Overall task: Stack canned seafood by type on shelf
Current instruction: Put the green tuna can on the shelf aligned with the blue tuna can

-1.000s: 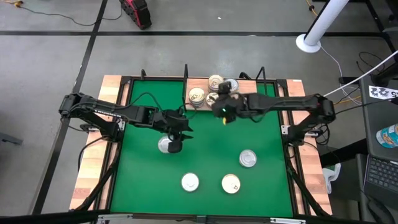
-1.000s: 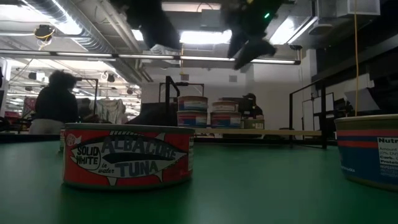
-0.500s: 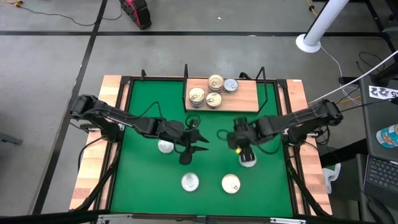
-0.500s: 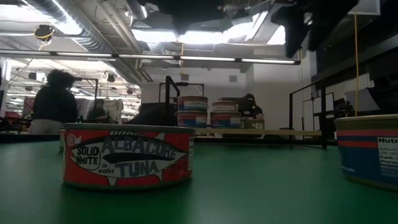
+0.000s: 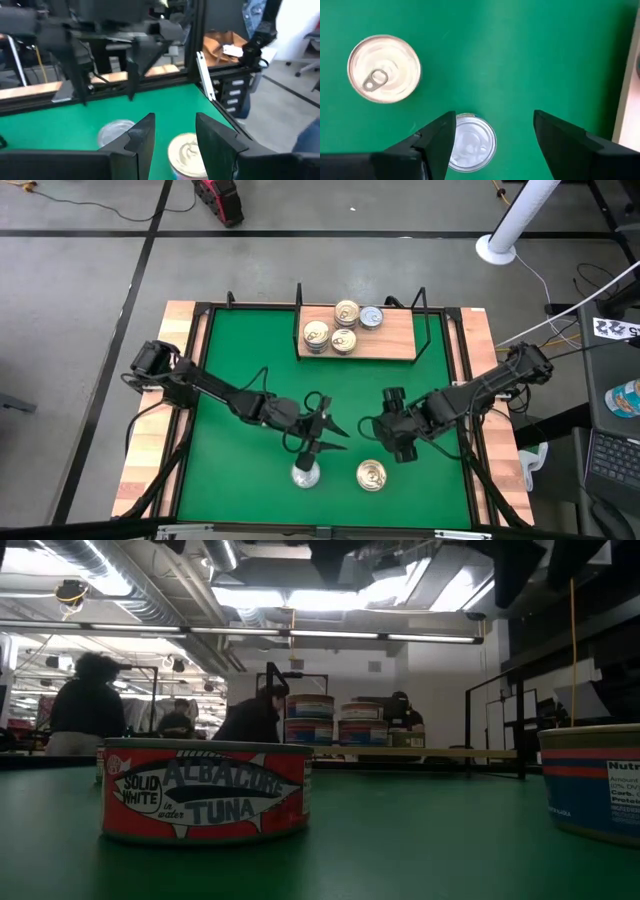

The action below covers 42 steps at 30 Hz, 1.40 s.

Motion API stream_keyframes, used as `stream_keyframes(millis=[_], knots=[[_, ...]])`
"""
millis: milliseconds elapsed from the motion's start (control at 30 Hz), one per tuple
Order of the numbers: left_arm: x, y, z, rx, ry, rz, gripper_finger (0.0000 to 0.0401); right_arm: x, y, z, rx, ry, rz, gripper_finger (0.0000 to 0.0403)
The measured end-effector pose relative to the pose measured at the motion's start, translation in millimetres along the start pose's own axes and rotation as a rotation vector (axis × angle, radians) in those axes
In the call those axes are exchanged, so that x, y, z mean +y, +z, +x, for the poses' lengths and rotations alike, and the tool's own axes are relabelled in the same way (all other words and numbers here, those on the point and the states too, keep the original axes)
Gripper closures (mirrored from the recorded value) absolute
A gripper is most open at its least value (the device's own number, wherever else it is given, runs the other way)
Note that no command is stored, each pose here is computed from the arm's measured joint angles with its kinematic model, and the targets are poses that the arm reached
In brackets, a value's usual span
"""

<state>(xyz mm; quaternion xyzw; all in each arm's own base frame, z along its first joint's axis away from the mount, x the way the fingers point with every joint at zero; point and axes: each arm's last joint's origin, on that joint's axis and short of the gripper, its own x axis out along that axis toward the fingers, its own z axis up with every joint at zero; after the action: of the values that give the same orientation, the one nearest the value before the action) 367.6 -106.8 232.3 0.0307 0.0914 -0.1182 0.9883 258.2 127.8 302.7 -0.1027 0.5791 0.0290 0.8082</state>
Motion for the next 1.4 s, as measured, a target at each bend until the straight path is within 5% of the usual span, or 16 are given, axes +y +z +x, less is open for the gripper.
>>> stream_keyframes(millis=[233,467,867,1100,1400], knots=[[-8.9,-8.0,-1.8,0.094,-0.008,-0.007,0.0265,12.6,-3.2,-3.1,-0.022,-0.027,0.051,0.0139],[-21.8,-27.7,-18.7,0.402,0.062,-0.116,0.0265,17.1,3.1,-4.9,-0.126,-0.092,0.029,0.0139],[-17.7,-63.6,-56.1,0.891,0.341,-0.258,0.0265,26.0,27.4,5.2,-0.283,-0.116,-0.242,0.0139],[-15.6,-71.3,-69.3,1.022,0.436,-0.288,0.0265,28.3,38.1,35.8,-0.21,-0.147,-0.378,0.0139],[-13.7,-72.3,-73.6,1.045,0.495,-0.256,0.0265,9.5,57.8,78.1,-0.165,-0.189,-0.392,0.0139]])
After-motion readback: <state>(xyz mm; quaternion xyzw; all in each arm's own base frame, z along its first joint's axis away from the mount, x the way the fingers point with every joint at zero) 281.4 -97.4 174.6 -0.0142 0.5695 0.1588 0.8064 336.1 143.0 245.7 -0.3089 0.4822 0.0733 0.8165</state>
